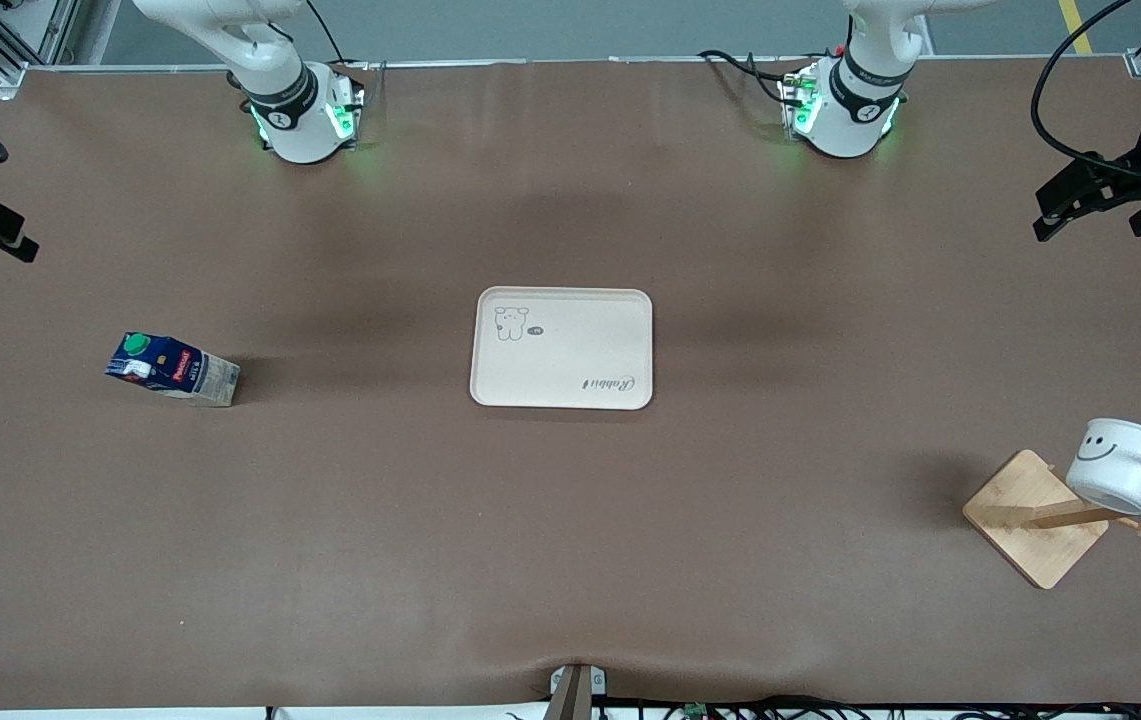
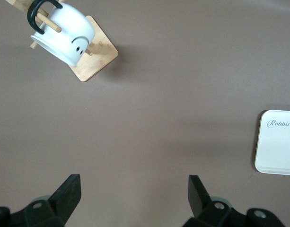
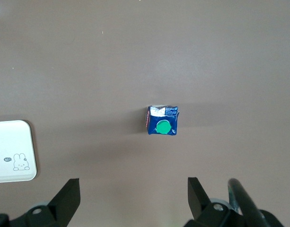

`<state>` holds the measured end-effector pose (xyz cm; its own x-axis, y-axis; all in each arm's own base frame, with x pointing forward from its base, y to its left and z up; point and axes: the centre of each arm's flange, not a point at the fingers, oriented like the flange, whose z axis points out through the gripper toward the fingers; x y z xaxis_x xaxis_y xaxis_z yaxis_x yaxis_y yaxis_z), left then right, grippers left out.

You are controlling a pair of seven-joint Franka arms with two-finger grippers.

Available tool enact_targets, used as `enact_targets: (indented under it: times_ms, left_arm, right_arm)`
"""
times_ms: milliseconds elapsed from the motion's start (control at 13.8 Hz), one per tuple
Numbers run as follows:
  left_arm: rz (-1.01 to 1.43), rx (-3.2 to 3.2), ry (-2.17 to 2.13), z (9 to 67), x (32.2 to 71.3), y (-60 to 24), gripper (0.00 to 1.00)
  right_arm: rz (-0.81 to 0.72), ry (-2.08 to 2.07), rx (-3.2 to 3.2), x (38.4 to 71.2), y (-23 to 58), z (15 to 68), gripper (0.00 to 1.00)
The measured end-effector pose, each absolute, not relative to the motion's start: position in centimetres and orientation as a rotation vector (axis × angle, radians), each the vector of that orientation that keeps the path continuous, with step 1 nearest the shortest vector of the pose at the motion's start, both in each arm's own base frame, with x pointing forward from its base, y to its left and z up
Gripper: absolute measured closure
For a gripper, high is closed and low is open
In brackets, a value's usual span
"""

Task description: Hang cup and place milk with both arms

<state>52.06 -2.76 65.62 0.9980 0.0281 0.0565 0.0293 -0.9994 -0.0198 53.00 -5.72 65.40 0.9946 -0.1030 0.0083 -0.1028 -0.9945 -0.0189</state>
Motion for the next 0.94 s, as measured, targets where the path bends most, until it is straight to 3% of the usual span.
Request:
enact_targets:
  times_ms: [942]
  left_arm:
    - [-0.058,-3.124,-0.043,64.5,53.6,-2.7,0.00]
  right_arm:
    - [-0.062,0.149,-3.120,52.8,-5.3,66.8,0.00]
